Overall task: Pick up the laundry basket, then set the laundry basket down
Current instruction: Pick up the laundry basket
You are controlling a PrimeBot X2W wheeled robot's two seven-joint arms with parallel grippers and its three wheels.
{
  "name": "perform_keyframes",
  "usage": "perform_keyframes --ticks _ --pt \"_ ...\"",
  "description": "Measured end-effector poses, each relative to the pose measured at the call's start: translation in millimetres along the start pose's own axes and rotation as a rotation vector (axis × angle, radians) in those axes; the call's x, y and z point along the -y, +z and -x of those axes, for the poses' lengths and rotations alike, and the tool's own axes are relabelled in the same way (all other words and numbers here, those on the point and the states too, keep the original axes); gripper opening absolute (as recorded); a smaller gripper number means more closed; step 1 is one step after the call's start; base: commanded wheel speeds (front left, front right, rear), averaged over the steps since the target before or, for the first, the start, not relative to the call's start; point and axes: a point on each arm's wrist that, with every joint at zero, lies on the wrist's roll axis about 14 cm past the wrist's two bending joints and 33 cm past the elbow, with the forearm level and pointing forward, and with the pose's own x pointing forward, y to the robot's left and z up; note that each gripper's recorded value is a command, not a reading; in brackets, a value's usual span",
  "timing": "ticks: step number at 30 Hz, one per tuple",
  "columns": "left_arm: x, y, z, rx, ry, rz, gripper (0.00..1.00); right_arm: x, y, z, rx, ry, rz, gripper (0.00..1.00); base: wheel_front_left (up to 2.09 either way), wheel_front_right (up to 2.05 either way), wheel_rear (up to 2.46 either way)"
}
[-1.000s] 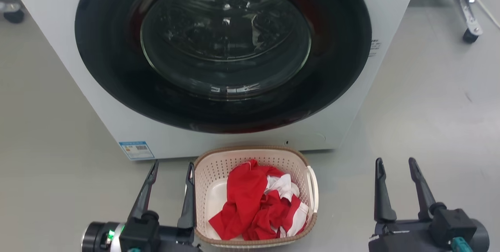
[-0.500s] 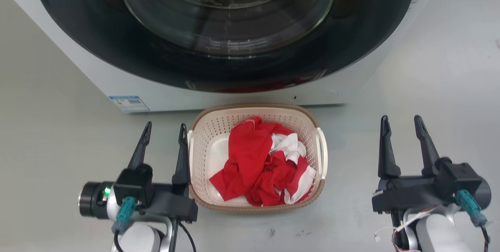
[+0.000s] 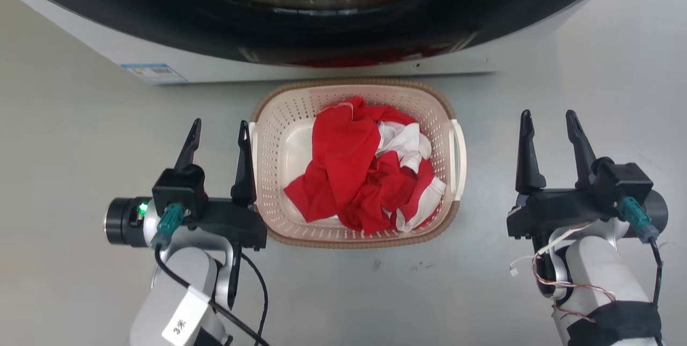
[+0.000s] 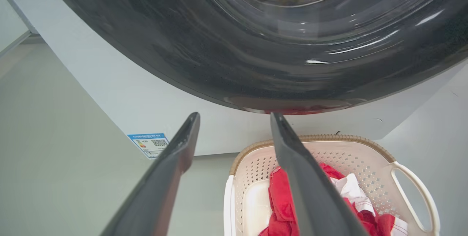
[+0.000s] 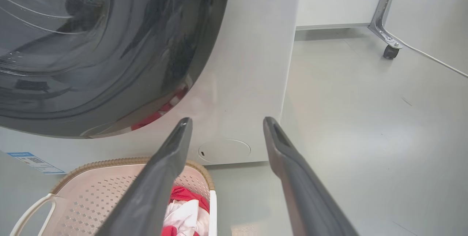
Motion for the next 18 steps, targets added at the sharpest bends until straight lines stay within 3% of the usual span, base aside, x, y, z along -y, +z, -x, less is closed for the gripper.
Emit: perform_keyframes --ticks 18 --pt "-16 -103 -59 -0.234 0.036 0.0 1.0 3 -96 -60 -0.181 0.012 -0.002 1.0 0.0 0.0 0.0"
